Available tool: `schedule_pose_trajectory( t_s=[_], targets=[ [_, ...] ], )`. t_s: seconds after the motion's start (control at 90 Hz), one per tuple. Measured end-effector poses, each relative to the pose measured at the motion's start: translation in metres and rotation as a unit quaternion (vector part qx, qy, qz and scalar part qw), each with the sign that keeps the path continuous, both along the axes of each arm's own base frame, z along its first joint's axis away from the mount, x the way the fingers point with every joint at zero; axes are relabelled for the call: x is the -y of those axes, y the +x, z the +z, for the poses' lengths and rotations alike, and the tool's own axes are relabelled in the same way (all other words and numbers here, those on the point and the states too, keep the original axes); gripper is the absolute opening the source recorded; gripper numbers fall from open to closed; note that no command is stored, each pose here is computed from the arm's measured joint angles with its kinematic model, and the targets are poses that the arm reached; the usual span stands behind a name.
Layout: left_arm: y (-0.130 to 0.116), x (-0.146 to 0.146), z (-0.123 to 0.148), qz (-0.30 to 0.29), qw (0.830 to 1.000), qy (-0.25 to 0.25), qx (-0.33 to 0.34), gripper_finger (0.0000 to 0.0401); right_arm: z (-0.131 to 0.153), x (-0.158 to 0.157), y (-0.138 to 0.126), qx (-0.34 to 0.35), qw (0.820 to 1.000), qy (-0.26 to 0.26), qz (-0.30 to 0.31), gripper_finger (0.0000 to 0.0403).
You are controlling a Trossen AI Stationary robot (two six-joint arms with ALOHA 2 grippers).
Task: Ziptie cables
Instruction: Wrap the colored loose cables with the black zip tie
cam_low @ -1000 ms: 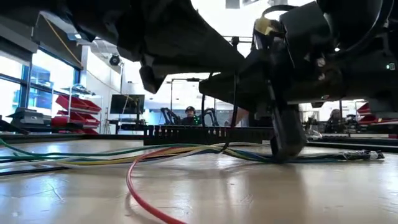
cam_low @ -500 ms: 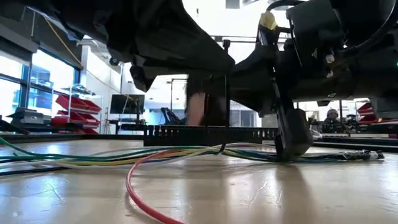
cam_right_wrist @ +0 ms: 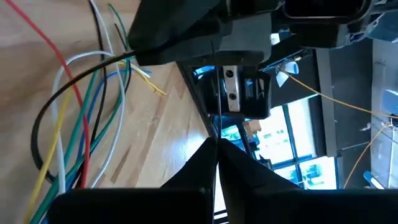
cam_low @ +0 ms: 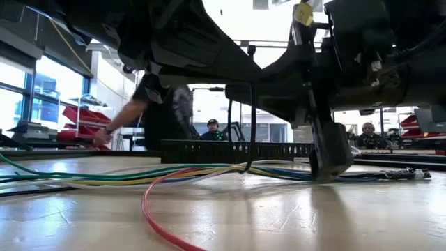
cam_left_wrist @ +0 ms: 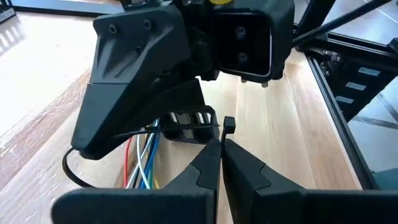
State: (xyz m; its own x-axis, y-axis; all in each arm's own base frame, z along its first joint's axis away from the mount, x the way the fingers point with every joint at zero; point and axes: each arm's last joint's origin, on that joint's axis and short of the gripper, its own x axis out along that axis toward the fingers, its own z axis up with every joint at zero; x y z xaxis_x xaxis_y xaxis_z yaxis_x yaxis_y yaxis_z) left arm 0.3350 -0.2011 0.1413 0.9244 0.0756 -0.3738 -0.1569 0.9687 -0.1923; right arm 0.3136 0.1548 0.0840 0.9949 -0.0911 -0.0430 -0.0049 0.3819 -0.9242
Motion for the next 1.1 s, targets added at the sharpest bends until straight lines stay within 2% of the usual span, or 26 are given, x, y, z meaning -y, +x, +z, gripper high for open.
schedule_pose_trajectory(
  t_s=[0.5,0.711,1.1],
  targets=[
    [0.0,0.0,0.0,0.004,1.0,-0.001,0.001,0.0,0.0,-0.002,-0.001,-0.001,1.0,-0.017,-0.001,0.0],
    [0.003,-0.006,-0.002,0.028,0.999,-0.04,-0.005,0.0,0.0,-0.001,-0.001,-0.001,1.0,-0.023,-0.014,0.0],
    [0.005,-0.01,-0.002,0.038,0.998,-0.054,-0.006,0.0,0.0,-0.001,-0.002,-0.005,0.999,-0.033,-0.02,0.0]
  ],
)
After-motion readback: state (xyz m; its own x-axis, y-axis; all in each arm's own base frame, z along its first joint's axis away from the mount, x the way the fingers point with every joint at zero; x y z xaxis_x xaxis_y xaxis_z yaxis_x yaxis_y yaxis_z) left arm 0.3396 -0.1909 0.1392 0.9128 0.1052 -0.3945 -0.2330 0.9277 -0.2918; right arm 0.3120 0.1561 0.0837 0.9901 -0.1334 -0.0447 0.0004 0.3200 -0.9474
